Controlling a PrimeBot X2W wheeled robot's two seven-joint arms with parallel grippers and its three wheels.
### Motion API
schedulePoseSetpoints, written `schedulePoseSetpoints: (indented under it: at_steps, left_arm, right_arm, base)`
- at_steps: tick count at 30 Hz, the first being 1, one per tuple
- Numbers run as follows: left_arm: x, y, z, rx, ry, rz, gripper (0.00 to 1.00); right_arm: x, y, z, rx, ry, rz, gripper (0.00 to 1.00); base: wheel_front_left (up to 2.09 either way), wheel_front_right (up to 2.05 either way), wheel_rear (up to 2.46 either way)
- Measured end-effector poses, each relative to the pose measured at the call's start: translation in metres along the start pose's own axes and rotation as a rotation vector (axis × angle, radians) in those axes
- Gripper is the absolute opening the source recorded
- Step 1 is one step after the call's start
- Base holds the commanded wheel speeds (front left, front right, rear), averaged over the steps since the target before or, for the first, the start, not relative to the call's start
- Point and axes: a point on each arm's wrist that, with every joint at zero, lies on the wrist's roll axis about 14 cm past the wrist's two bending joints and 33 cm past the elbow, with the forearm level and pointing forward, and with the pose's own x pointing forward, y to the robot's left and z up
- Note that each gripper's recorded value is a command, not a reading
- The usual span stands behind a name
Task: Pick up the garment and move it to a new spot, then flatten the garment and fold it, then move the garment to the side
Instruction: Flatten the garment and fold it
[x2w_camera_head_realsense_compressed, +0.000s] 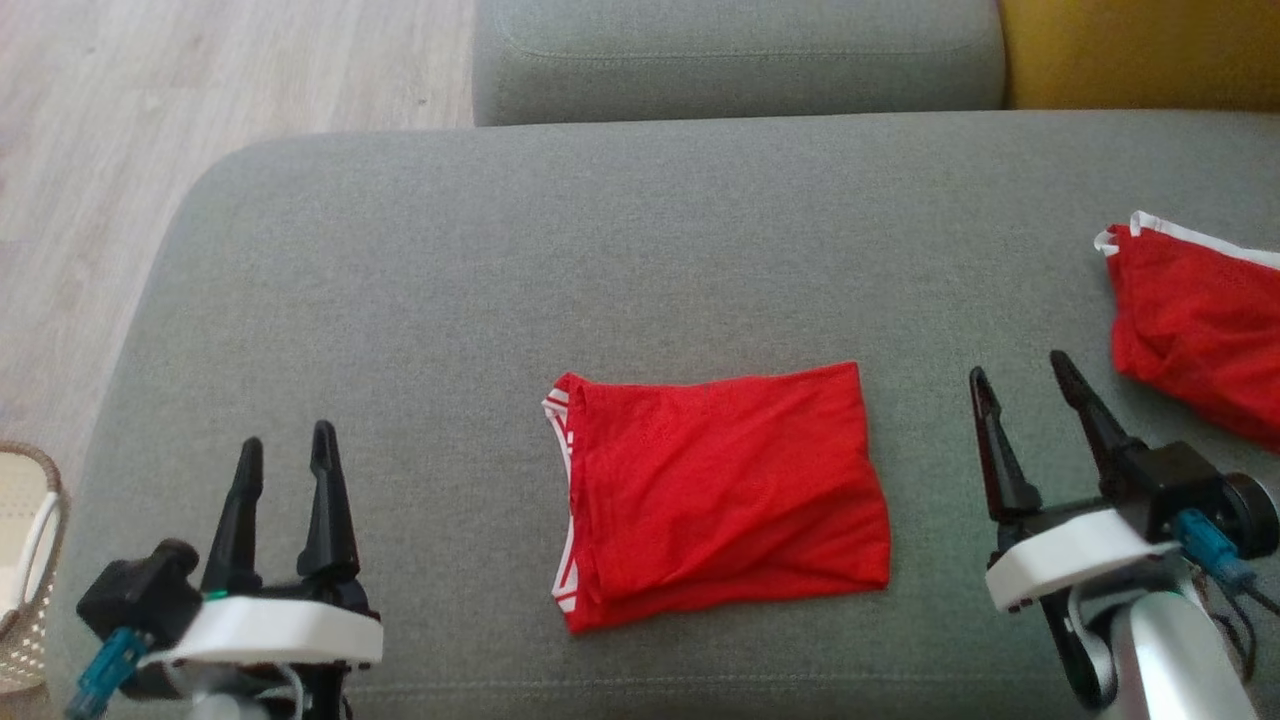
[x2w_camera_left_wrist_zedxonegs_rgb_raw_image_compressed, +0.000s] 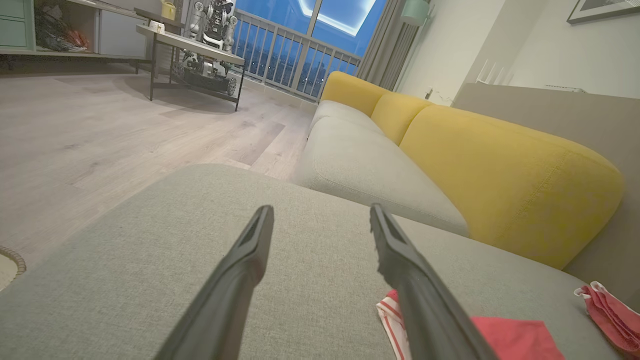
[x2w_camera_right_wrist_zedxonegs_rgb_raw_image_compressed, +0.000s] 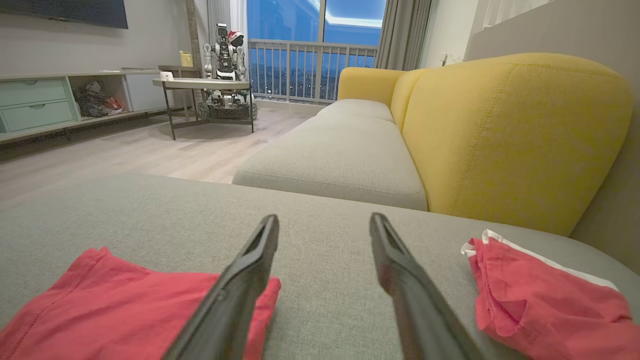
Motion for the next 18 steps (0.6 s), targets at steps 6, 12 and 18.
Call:
schedulePoseSetpoints:
  at_steps: [6,12,18]
  left_arm:
    - [0.0015,-0.0029,-0.0058,0.011,0.018,-0.012,1.00]
    - [0.0040,-0.0039,-0.0093,0.018,0.028,-0.015,1.00]
    - [0.0036,-0.0032,-0.0104,0.018,0.032,-0.013,1.00]
  right_arm:
    - [-0.0031,-0.0019,-0.0019,0.009,0.005,-0.011,1.00]
    - [-0.0023,-0.0012,-0.0065,0.028,0.015,-0.012,1.00]
    - [-0.0008,0.0014,-0.0086,0.032,0.020,-0.005,1.00]
  base:
    - [0.00,0.00,0.00]
    - [0.00,0.00,0.00]
    - [0.00,0.00,0.00]
